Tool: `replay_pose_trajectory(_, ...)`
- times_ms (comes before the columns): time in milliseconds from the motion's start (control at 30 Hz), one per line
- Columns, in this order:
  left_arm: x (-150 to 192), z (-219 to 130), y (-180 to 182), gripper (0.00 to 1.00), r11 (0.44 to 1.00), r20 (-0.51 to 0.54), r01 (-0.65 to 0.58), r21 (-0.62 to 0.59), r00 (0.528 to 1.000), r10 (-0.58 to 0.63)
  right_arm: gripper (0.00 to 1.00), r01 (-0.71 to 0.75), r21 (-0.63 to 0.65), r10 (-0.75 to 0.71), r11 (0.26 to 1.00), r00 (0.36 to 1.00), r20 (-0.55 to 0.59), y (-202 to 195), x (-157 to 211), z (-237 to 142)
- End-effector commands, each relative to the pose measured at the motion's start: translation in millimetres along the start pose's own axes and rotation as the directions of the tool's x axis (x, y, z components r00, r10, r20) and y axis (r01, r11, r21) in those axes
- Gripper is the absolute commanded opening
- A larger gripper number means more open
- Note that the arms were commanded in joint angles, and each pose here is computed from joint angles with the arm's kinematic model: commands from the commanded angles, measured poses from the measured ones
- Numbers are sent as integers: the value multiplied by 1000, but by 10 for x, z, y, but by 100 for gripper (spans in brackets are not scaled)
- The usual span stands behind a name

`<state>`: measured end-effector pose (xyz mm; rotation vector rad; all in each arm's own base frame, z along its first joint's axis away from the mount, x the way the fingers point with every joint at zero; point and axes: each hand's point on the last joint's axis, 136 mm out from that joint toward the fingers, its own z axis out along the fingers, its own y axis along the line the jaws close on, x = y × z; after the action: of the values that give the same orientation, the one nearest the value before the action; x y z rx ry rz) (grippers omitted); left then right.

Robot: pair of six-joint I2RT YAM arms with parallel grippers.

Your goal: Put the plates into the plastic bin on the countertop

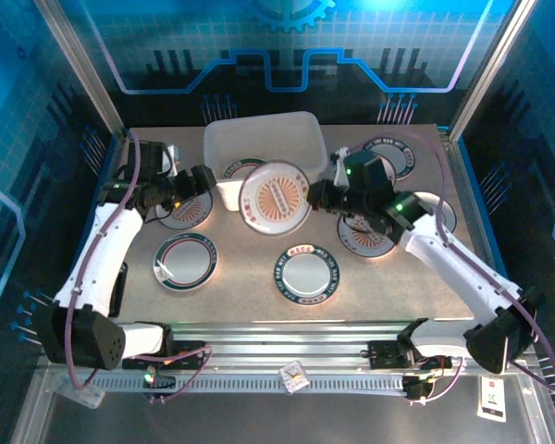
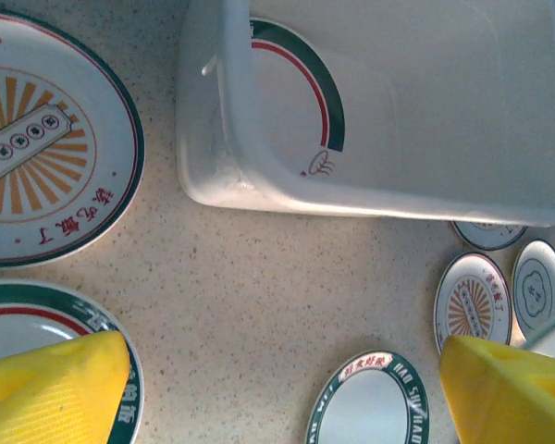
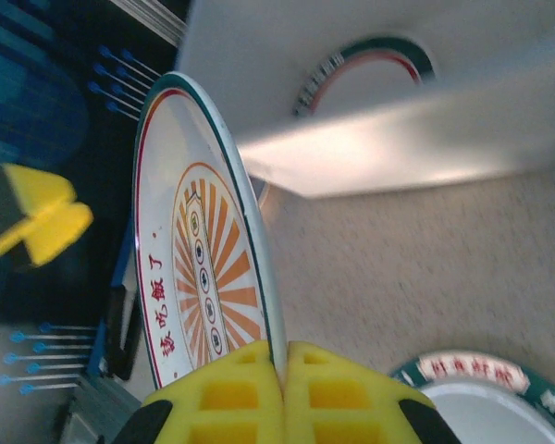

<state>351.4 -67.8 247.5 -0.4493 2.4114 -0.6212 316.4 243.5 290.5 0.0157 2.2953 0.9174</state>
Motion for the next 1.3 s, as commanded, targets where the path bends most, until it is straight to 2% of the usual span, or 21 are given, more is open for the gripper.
replay_pose_trajectory(0, -158, 75, -44, 89, 1000, 17, -1, 12, 1000, 1, 0, 50, -57, -49, 997, 999, 22, 176, -353, 57)
replay_pose_trajectory(233, -359, 362, -12, 88, 999, -16, -18, -32, 1000, 18, 0, 111, -55, -109, 992, 993, 38, 253, -1085, 547)
replay_pose_trajectory(433, -526, 748, 127, 85, 992, -72, -16, -124, 997, 7, 0, 93, -32, -93, 995, 996, 11, 80, -1435, 1029)
replay_pose_trajectory(700, -482, 1136, 271, 78, 971, -184, -79, -227, 982, 37, 0, 106, 24, -105, 994, 994, -23, -96, -1497, 1290)
replay_pose_trajectory(1167, -273, 1118, 50, 41, 977, -255, -168, -133, 958, 130, 0, 84, 20, -82, 996, 995, -61, -246, -1424, 1257)
replay_pose_trajectory(1267, -227, 1075, 6, 38, 978, -263, -173, -117, 955, 137, 0, 79, 18, -78, 997, 995, -62, -255, -1424, 1215)
